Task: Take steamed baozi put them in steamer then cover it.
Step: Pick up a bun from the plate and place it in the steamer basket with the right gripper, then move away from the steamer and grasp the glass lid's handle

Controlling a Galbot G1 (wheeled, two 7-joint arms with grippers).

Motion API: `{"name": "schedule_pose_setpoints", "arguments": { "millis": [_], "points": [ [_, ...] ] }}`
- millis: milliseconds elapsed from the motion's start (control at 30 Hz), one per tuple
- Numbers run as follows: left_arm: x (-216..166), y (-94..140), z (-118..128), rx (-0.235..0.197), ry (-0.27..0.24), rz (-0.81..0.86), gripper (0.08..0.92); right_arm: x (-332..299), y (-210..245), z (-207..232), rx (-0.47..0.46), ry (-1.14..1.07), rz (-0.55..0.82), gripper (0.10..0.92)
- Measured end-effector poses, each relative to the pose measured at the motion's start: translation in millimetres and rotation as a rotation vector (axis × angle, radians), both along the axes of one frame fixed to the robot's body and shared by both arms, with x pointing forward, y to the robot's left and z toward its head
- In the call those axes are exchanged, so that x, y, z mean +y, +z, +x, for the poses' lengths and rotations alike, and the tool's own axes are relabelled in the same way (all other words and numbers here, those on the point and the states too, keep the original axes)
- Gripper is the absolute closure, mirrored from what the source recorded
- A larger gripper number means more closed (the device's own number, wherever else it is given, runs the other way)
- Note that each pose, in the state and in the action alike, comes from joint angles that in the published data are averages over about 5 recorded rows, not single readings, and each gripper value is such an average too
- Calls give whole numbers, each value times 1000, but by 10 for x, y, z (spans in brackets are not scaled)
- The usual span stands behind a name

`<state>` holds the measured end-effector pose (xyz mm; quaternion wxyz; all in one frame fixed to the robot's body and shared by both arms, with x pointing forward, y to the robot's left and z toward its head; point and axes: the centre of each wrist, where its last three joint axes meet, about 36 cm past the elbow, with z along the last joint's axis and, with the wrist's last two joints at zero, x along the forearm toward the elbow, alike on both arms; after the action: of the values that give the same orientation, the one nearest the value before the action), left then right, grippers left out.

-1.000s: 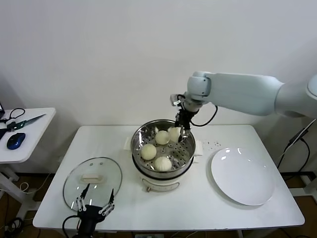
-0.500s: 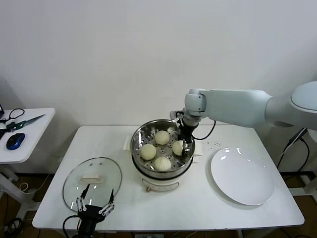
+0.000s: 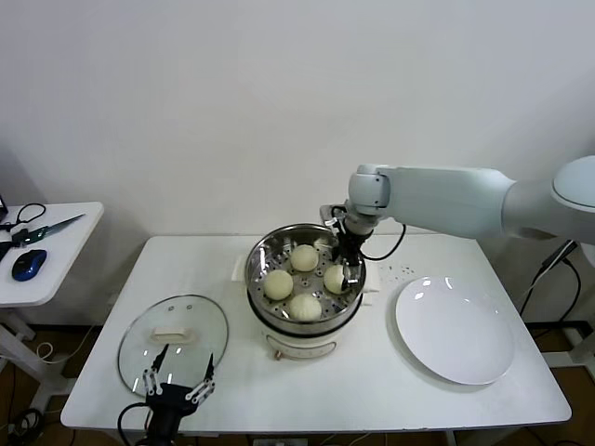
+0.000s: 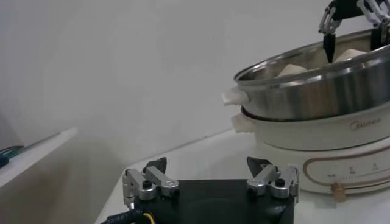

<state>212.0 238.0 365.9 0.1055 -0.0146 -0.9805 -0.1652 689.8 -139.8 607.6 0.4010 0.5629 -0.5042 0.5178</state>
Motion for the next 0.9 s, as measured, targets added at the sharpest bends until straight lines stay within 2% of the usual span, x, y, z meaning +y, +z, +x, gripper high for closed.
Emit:
{"name": "schedule_pose_setpoints", "arguments": {
  "millis": [200,333,567,900],
  "points": [
    [24,8,-8,-3,5,7,177,-124,205,37,-8,-1,59,200],
    [53,9,2,-9,14,14,177,-301,303,60,-49,-4,144,200],
    [94,27,19,-18,17,31,177,-749,311,48,-188,-29,386,200],
    [113,91,28,-39,10,47,177,-1377,-186,-222,-425,-164,806,200]
  ]
}}
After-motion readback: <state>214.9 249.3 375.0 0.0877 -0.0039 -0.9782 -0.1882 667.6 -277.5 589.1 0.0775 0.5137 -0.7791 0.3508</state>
